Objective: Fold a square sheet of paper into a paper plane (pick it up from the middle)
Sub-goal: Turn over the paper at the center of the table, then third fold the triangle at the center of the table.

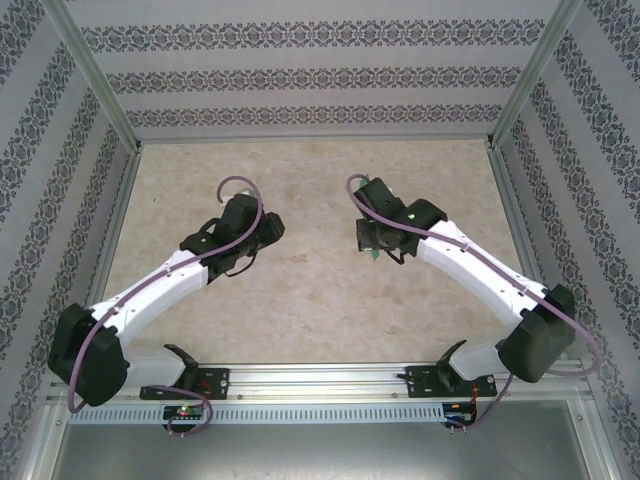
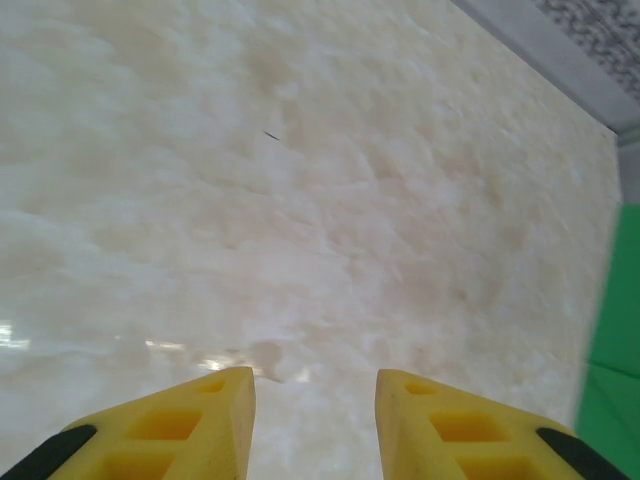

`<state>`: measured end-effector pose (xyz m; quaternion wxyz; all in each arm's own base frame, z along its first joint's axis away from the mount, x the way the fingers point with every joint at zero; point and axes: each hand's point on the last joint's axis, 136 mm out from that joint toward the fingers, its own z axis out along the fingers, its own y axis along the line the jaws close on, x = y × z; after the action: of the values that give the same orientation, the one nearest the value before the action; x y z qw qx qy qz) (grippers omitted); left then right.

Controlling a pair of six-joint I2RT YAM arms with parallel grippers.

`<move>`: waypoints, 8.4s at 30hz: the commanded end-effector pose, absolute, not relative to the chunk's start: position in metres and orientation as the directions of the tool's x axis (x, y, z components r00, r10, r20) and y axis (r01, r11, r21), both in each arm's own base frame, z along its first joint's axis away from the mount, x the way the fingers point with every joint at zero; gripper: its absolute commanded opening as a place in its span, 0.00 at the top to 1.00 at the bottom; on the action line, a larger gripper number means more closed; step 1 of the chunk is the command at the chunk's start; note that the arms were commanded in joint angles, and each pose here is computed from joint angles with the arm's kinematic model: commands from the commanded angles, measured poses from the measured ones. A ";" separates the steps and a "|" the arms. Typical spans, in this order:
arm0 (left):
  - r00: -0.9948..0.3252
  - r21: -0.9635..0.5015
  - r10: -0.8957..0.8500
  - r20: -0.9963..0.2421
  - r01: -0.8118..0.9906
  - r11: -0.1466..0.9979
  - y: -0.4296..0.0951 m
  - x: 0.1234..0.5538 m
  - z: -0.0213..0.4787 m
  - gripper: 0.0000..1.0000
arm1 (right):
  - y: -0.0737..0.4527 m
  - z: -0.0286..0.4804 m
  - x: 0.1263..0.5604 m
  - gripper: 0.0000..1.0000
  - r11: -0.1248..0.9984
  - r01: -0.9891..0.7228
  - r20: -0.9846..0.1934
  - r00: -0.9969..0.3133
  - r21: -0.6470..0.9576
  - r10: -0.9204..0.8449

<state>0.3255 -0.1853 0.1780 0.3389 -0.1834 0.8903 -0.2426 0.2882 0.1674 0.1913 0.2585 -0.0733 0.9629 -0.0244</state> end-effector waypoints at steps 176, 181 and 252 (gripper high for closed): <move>-0.587 0.167 0.583 -0.562 0.610 0.775 -0.360 0.238 0.081 1.00 | 0.237 0.041 0.311 0.86 0.645 0.148 -0.066 -0.953 0.749 0.295; -0.608 0.086 0.556 -0.567 0.627 0.774 -0.356 0.238 0.083 1.00 | 0.219 0.059 0.317 0.69 0.653 0.131 -0.115 -0.941 0.746 0.320; -0.800 -0.239 0.405 -0.442 0.541 0.807 -0.309 0.295 0.042 1.00 | 0.250 -0.001 0.334 0.89 0.864 -0.117 -0.076 -0.993 0.489 -0.091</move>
<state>0.2825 -0.2985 0.0344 0.1714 0.2432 0.9410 -0.1610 0.3391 0.2532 0.0137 0.0374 -0.0511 0.9586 0.2777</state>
